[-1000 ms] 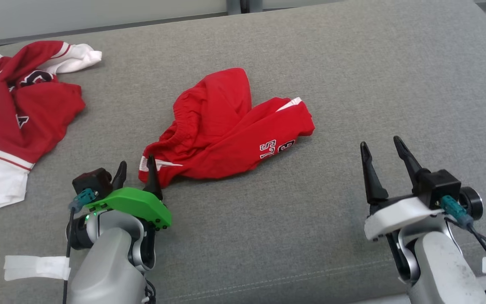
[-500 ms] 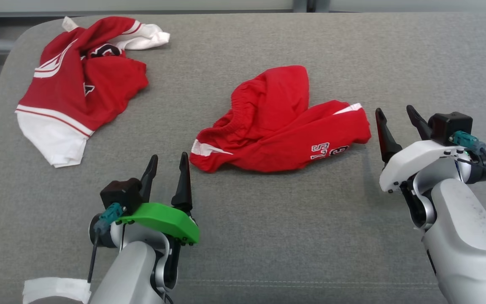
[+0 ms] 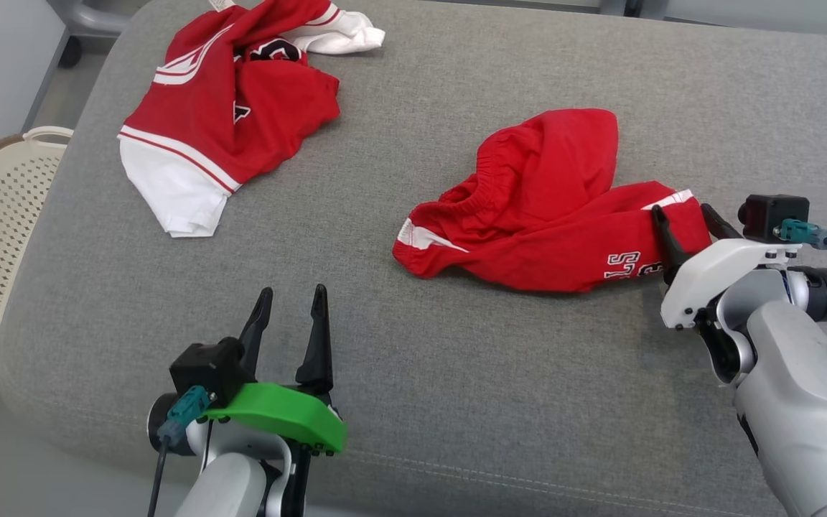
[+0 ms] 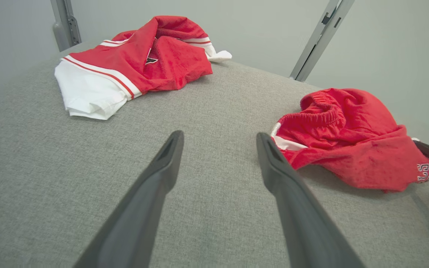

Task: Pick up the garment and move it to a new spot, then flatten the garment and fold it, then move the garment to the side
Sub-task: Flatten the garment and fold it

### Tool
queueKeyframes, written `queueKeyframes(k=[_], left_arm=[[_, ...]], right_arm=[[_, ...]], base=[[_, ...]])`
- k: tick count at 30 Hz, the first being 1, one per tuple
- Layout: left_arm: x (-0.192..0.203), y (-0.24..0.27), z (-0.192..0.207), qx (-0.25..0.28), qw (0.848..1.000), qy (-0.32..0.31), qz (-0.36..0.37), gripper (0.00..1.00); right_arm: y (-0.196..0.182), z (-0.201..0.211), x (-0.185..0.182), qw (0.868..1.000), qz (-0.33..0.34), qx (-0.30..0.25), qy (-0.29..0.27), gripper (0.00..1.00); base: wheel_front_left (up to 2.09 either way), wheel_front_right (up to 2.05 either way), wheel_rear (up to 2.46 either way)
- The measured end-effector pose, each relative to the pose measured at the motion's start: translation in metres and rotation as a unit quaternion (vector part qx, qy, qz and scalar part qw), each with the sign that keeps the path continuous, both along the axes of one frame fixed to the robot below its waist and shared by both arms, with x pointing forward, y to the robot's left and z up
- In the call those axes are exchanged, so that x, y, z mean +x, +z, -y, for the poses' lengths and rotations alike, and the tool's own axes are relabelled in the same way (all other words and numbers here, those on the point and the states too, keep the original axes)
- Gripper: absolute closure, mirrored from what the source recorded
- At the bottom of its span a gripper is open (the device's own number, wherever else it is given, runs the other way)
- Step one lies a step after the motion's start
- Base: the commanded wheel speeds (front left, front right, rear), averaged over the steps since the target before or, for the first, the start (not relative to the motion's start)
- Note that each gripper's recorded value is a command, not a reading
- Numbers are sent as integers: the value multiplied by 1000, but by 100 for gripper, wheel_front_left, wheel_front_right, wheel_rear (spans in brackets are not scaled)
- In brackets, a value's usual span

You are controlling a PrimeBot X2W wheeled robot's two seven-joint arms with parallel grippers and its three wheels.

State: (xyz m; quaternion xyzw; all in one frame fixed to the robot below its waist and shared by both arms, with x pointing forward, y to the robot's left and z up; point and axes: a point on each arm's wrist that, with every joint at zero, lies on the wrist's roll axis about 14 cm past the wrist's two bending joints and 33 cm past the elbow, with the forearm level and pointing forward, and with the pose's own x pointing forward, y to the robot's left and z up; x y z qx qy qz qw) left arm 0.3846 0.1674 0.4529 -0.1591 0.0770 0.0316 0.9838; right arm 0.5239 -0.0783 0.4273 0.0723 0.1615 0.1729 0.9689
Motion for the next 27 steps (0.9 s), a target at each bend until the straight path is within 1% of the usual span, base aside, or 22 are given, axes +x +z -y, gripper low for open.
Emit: queueKeyframes(k=[4,5,6,7,8,9,11,13,16,20,23,27], left_arm=[[-5,2,-4,1,1000,8,0,0],[-6,3,-3,1,1000,7,-1,0],[-6,4,-3,2,1000,8,-1,0],[-7,5,-3,2,1000,8,0,0],[-7,5,-3,2,1000,6,0,0],[-8,5,-3,3,1000,6,0,0],[-7,8,-3,4,1000,5,2,0],[-7,9,-2,6,1000,1,3,0],[-7,8,0,8,1000,-3,0,0],[-6,10,7,6,1000,-13,3,0],[-5,13,13,5,1000,-22,7,0],[-4,13,22,2,999,-34,7,0]], right_arm=[[-5,-6,1,1000,-10,3,7,0],[-7,-7,0,1000,-14,4,9,7],[-8,-8,-1,1000,-18,4,10,16],[-10,-8,-3,1000,-22,4,12,38],[-11,-9,-4,1000,-26,5,13,51],[-12,-10,-5,999,-30,6,14,62],[-13,-11,-8,999,-38,8,17,78],[-12,-11,-10,999,-36,7,19,100],[-6,-7,-10,1000,-18,6,20,100],[14,-5,-10,999,32,5,26,100],[27,1,-13,997,68,-5,33,100],[33,17,-25,994,98,-27,35,100]], base=[[0,0,0],[0,0,0],[0,0,0],[0,0,0],[0,0,0],[0,0,0],[0,0,0],[0,0,0],[0,0,0],[0,0,0],[0,0,0],[0,0,0]])
